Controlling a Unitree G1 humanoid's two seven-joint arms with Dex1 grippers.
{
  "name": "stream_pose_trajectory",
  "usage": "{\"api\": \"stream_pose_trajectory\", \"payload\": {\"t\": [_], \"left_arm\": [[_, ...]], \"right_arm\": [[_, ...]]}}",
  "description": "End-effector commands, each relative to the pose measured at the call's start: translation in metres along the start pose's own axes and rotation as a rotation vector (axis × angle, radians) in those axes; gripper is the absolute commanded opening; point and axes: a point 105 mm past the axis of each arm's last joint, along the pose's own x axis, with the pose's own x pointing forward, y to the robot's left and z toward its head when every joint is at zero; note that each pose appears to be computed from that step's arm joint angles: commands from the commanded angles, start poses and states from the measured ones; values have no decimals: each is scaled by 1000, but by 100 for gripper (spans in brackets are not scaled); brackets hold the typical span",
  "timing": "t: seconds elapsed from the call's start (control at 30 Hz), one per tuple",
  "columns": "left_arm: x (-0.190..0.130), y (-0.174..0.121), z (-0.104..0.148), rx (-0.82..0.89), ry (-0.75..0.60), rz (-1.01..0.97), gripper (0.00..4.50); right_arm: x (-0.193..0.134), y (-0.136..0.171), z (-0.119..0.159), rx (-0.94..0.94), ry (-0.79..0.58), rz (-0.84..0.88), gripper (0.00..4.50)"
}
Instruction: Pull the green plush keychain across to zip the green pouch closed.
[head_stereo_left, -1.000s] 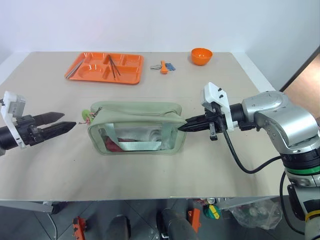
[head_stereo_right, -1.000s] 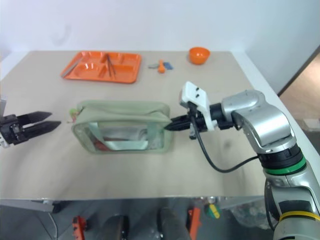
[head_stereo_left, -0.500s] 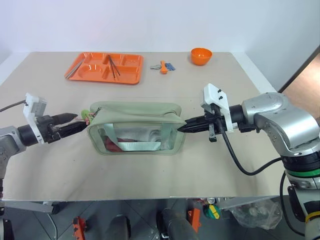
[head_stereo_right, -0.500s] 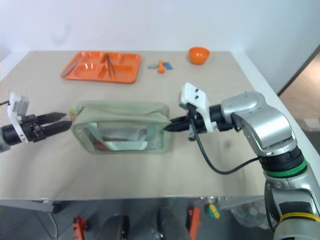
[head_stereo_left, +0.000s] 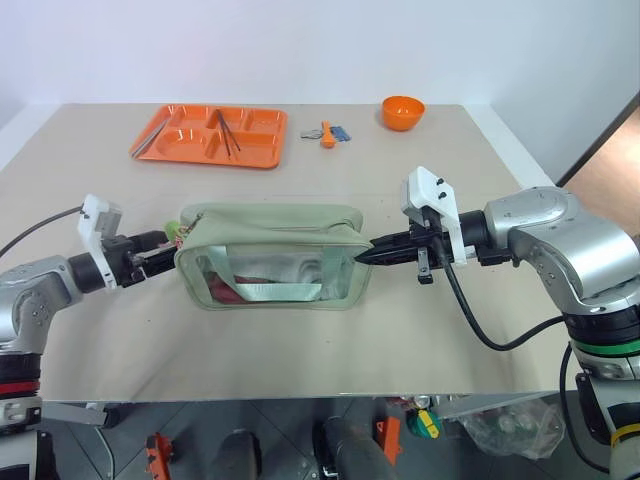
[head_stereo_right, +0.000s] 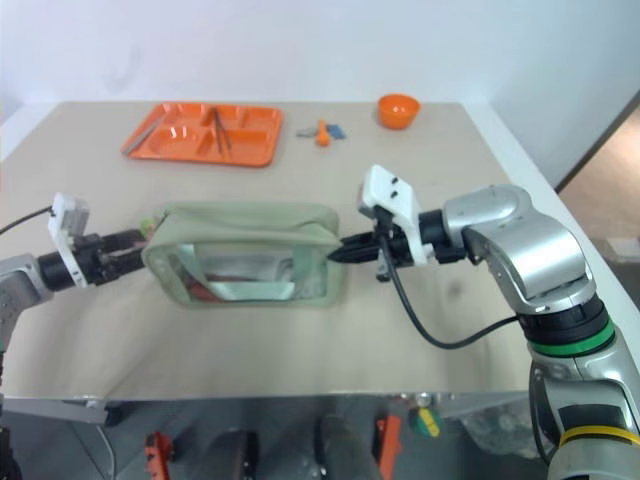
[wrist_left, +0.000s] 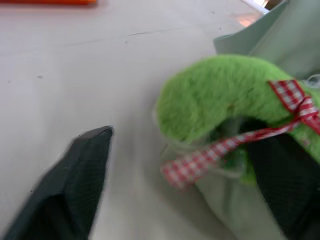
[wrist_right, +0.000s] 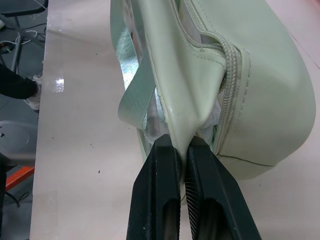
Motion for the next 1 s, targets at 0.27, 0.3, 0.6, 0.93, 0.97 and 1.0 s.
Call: {"api": "stream_pose_trajectory", "payload": {"t": [0.27, 0.3, 0.6, 0.93, 0.97, 1.0], "left_arm": [[3, -7, 19, 55, -48, -31, 28], [2, -9, 21, 57, -51, -40, 2], [-19, -28, 53, 105, -75, -132, 2], [-27, -50, 101, 261, -137, -215, 2], [-26, -52, 105, 273, -148, -225, 2], [-24, -55, 109, 287, -156, -239, 2]], "right_arm": [[-2, 4, 11, -46, -26, 9, 0], [-2, 4, 11, -46, -25, 9, 0], [-1, 2, 11, -50, -23, 15, 0], [1, 1, 14, -62, -26, 22, 0], [1, 0, 14, -63, -26, 21, 0], [1, 0, 14, -63, -26, 21, 0]]}}
